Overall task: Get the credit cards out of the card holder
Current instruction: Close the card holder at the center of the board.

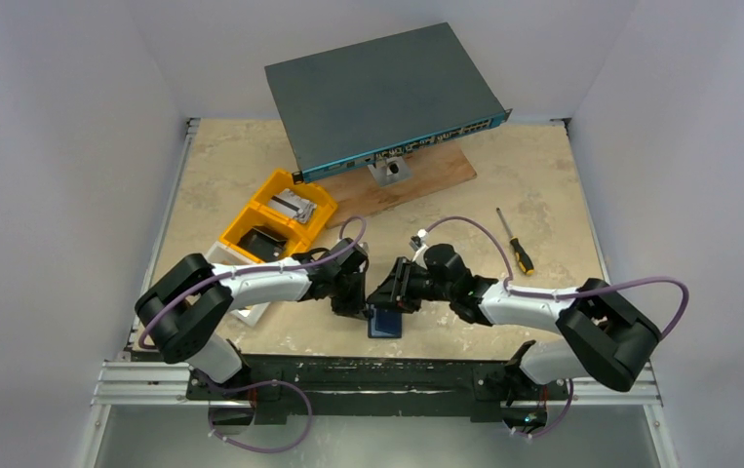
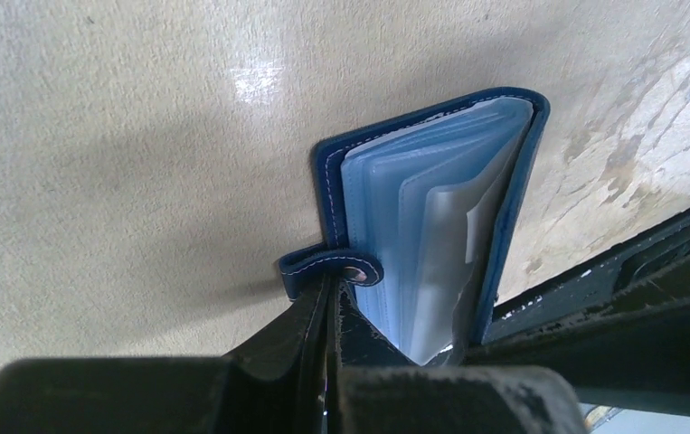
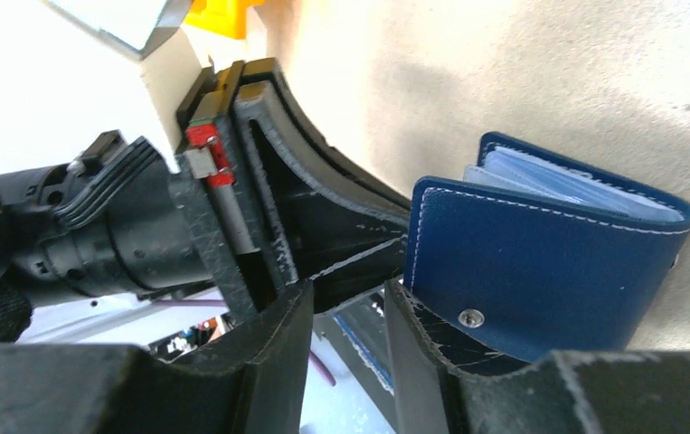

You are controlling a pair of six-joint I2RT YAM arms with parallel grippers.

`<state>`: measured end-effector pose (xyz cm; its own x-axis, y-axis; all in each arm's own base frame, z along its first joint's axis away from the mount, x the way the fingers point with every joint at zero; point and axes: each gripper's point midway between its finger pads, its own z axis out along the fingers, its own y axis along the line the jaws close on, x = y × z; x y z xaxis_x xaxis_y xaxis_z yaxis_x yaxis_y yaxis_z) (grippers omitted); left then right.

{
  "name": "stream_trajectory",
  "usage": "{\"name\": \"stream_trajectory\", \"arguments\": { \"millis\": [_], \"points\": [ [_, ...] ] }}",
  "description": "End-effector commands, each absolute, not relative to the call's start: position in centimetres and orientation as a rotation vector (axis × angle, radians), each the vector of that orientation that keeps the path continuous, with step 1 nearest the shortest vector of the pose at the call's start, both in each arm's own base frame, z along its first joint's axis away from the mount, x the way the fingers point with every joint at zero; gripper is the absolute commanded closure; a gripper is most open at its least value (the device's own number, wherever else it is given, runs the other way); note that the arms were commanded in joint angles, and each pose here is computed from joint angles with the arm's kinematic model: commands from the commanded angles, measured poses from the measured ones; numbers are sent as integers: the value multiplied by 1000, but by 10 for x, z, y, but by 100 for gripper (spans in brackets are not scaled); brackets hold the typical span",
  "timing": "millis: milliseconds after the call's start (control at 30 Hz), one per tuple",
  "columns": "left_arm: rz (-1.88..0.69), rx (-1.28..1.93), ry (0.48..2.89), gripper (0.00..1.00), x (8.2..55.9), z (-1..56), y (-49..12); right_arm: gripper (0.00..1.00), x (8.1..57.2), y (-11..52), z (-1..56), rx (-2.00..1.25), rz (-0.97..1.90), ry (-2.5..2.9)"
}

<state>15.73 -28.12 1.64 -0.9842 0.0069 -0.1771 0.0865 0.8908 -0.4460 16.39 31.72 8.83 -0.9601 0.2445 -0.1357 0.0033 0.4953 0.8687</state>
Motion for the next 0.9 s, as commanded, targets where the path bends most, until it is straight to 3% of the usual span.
{"name": "stream_trajectory", "arguments": {
  "millis": [0,633,867],
  "points": [
    [-667,84,2847,100,162,20,-278,66,177,316,79,245,1357,2503],
    [-476,-37,2847,100,158,35,-230,68,176,318,29,266,1288,2606],
    [-564,10,2780,88,161,63,-235,64,184,320,30,234,1228,2616]
  ]
}}
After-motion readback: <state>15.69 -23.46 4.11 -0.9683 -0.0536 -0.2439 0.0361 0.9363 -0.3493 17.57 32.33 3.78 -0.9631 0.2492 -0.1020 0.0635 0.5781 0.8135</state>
